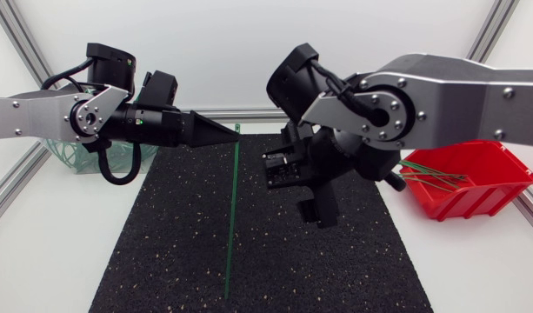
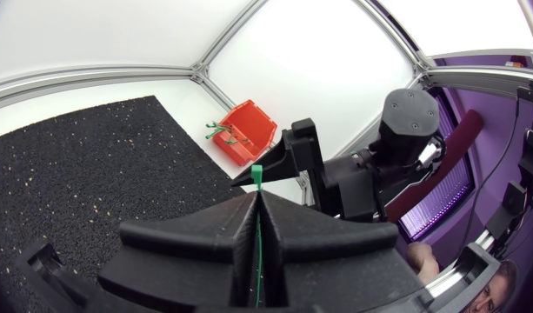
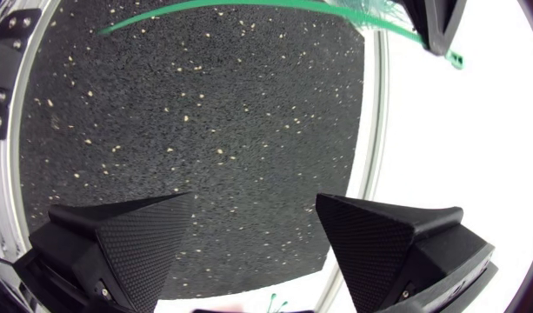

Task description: Take a green cable tie from the red box, thread the tail through the head to close it, then place it in the transparent bin on the left.

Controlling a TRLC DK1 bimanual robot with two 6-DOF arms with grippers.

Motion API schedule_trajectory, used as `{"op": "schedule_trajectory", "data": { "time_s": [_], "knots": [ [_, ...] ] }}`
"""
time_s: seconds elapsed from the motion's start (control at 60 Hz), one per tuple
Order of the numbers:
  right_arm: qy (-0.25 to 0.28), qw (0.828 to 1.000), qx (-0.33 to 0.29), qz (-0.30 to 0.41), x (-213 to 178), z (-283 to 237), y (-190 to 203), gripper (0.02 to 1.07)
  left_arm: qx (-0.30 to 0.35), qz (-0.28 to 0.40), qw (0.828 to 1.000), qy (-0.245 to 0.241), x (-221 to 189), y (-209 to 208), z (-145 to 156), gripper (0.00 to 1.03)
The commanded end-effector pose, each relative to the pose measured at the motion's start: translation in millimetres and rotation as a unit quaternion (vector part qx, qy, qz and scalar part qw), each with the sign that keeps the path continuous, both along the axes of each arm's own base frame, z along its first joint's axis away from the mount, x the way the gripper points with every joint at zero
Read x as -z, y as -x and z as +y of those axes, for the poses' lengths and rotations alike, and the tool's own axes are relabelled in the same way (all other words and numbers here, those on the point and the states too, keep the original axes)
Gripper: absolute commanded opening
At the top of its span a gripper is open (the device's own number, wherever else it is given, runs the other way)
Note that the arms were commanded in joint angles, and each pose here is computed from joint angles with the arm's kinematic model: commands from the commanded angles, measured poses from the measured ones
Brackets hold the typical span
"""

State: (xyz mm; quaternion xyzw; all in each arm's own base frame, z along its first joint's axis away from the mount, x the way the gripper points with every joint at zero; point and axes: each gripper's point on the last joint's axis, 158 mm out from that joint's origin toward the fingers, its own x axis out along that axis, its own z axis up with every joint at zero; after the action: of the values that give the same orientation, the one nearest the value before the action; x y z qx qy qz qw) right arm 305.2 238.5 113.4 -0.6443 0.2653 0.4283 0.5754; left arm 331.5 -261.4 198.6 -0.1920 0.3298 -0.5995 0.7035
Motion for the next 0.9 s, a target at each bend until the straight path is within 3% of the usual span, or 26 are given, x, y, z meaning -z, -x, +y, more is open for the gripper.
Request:
{"op": "schedule_trajectory", "data": {
  "time_s": [0.0, 0.2, 0.367, 0.517, 0.883],
  "knots": [
    [0.029, 0.996, -0.068, -0.046, 2.1, 2.0, 3.7, 1.03, 0.007, -0.004, 1.0, 0.008, -2.3, -9.3, 1.3, 0.04],
    [0.053, 0.969, -0.158, -0.184, -5.6, 15.9, -11.5, 1.03, 0.023, 0.012, 0.999, 0.024, -8.8, -14.8, 2.0, 0.04],
    [0.06, 0.928, -0.235, -0.283, -18.5, 33.8, -16.0, 1.03, 0.03, 0.023, 0.999, 0.03, -7.8, -16.5, 1.6, 0.04],
    [0.064, 0.913, -0.259, -0.31, -23.8, 42.5, -18.8, 1.03, 0.032, 0.036, 0.998, 0.027, 4.5, -21.3, -1.2, 0.04],
    [0.037, 0.839, -0.402, -0.364, -1.9, 65.6, 27.7, 1.03, 0.035, 0.062, 0.997, 0.021, 25.7, -18.1, -4.2, 0.04]
  ]
}}
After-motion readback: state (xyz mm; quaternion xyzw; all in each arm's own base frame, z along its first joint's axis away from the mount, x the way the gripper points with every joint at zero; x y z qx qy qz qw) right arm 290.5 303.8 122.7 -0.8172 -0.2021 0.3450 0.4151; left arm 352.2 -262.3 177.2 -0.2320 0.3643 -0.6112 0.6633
